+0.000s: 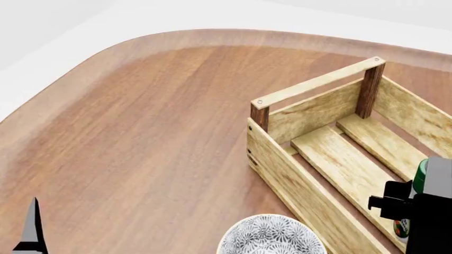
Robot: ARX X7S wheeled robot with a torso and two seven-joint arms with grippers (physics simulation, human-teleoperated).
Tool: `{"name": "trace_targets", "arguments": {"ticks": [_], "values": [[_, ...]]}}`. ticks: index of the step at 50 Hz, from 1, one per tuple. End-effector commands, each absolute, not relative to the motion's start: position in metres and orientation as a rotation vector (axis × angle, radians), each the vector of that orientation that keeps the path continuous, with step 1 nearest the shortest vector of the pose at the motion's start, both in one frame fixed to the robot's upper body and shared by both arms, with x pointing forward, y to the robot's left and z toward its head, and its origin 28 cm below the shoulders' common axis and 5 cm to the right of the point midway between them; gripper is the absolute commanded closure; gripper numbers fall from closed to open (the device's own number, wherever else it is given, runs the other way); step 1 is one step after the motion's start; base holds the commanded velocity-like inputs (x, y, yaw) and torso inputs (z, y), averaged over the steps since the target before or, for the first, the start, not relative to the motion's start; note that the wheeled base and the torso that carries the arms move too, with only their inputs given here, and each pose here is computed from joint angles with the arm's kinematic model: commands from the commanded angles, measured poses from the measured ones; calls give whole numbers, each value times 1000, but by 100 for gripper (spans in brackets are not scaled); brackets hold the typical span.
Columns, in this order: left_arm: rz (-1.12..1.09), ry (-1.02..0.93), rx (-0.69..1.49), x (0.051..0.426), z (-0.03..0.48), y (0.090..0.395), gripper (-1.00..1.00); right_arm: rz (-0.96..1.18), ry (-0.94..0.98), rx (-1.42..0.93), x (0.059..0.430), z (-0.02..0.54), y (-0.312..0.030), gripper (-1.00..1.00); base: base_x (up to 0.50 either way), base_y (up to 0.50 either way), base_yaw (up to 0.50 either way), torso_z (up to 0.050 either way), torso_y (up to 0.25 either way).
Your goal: Pick up the salad dressing and put it in the tray.
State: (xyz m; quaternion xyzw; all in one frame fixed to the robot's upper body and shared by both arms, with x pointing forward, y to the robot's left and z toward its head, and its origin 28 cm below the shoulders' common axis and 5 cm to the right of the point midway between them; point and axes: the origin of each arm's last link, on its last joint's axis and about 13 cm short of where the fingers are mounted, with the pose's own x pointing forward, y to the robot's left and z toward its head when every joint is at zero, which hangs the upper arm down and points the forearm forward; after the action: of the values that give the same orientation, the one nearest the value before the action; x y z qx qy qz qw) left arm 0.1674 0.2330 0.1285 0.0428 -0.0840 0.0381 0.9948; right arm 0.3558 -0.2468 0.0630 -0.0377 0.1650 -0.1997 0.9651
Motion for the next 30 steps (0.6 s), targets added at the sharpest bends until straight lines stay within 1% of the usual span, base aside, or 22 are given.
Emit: {"name": "trace_targets", "arguments": {"ticks": [1, 14, 15, 30], "values": [[89, -189, 94, 167, 130, 234, -100, -375, 346, -92, 356, 59, -240, 100, 0, 0, 0, 0, 0], [88, -190, 93, 167, 130, 235, -100, -377, 359, -110, 354, 55, -238, 100, 0, 0, 0, 0, 0], [88, -190, 93, 167, 129, 235, -100, -379, 359, -113, 355, 55, -238, -100, 0, 0, 0, 0, 0], [86, -192, 93, 167, 130, 234, -100, -368, 357, -120, 355, 56, -238, -100, 0, 0, 0, 0, 0]]}}
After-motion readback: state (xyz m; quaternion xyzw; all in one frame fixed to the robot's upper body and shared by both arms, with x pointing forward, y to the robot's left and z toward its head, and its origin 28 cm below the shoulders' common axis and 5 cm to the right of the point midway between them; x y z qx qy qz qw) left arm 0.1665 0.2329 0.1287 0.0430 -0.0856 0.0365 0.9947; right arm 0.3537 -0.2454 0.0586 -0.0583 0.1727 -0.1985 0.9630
